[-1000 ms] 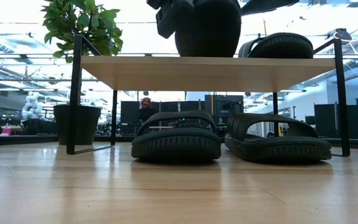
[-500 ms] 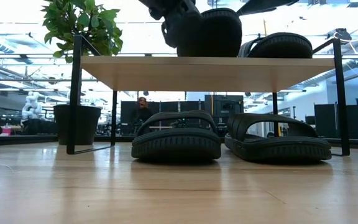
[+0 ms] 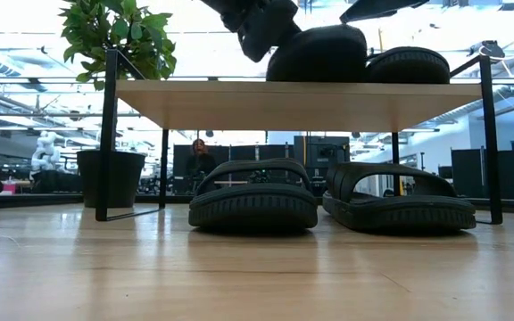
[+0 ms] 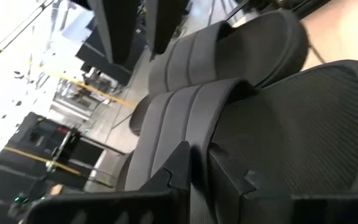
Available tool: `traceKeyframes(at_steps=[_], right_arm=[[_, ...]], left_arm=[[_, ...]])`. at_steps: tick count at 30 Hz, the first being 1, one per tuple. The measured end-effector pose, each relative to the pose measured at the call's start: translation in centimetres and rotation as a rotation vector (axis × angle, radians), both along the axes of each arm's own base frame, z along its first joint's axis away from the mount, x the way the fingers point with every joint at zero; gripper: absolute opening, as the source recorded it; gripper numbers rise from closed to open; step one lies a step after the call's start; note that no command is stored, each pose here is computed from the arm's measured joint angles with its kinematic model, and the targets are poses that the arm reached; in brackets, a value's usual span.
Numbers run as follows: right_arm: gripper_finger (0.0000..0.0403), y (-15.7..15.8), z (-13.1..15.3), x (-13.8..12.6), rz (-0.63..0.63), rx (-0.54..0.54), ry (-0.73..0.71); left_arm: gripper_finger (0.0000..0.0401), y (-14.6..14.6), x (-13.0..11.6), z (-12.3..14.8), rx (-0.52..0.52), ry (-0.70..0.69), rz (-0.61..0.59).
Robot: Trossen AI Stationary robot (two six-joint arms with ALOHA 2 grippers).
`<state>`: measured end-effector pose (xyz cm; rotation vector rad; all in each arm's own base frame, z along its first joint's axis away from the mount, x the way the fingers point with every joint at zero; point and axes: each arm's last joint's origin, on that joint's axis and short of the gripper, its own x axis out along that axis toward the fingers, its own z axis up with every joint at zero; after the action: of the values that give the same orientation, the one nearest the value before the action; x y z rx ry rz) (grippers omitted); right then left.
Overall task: Pick and place slides into the shelf
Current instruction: Adjust the slipper on the shelf
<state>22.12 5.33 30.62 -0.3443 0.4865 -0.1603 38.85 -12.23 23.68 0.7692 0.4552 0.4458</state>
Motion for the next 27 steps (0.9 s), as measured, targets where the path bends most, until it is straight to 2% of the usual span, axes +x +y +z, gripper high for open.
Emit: traceKeyframes(at_steps=[5,15,22,25,27], right_arm=[[0.0155,0.2,0.0,-0.1,0.009,0.007,0.0],[0.0155,0.9,0.0,-0.2,0.039,0.005,0.0],[0.0155,0.9,0.0,-0.2,0.039,0.006,-0.001],[0.0155,0.9,0.0,-0.2,0.039,0.006,-0.001],[0.0155,0.9,0.0,-0.2,0.039,0.005,-0.001]], left_arm=[[0.0067,-0.1,0.0,-0.3,-0.026,0.02,-0.038],[0.0172,-0.3,-0.2,-0.4,-0.038,0.034,-0.043],[0.0227,-1.2,-0.6,0.4,0.112,0.019,0.046],[0.0241,-1.8,-0.8,1.0,0.154,0.015,0.023],[0.0245,-2.2,-1.1,1.9,0.145,-0.009,0.01]])
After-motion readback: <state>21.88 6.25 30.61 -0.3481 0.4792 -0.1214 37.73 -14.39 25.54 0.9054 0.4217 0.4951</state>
